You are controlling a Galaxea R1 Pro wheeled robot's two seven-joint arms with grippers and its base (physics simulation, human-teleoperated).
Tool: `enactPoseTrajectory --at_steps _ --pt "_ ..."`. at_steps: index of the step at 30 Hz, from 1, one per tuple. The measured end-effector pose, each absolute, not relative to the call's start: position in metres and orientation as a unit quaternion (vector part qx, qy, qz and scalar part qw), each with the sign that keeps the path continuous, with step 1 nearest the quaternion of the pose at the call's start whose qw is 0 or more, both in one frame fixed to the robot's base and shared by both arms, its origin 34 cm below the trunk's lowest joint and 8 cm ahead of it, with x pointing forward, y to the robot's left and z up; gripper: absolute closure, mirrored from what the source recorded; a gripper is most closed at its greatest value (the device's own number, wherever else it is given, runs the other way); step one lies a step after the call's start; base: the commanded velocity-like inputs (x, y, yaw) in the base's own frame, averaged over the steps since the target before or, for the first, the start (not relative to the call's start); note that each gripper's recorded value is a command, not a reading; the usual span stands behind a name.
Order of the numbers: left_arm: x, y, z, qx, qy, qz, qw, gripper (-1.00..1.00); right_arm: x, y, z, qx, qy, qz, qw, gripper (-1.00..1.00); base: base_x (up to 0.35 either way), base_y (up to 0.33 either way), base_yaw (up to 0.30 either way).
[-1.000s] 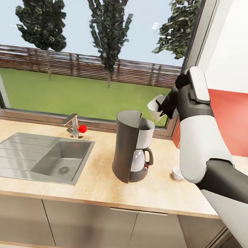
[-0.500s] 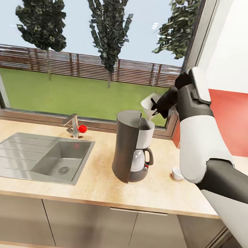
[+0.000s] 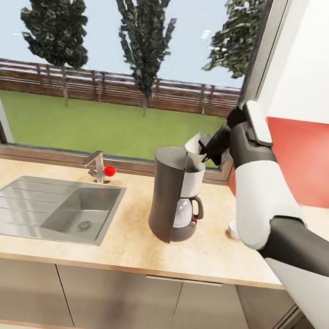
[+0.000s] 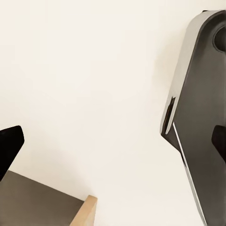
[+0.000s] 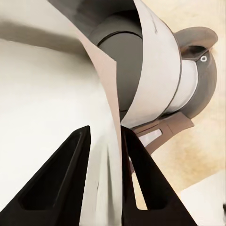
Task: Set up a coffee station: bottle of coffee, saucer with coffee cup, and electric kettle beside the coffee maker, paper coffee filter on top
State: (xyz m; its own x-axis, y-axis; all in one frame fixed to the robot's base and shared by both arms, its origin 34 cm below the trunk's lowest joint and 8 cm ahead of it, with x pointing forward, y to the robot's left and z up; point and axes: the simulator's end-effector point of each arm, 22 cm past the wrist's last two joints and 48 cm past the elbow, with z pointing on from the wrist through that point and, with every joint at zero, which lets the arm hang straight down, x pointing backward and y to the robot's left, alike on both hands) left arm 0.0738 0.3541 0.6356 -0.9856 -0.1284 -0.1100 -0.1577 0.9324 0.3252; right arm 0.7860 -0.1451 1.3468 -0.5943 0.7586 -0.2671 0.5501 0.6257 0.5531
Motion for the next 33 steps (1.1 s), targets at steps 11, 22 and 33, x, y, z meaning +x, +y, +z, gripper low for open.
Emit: enactPoseTrajectory --at_steps 11,22,33 --pt "0.074 0.3541 0.6356 -0.073 0.982 0.169 0.044 -1.0 0.7853 -0.1461 1.3395 0.379 0.868 0.209 0.242 1.0 0.0 0.0 0.0" --pt "0.0738 0.3539 0.6355 -0.072 0.982 0.168 0.043 -1.0 0.7856 -0.1472 1.3408 0.379 0.868 0.209 0.245 1.0 0.0 0.0 0.0" --pt "0.0737 0.3529 0.6354 -0.072 0.982 0.168 0.043 -1.0 0.7868 -0.1548 1.3408 0.384 0.865 0.207 0.246 1.0 0.021 0.0 0.0"
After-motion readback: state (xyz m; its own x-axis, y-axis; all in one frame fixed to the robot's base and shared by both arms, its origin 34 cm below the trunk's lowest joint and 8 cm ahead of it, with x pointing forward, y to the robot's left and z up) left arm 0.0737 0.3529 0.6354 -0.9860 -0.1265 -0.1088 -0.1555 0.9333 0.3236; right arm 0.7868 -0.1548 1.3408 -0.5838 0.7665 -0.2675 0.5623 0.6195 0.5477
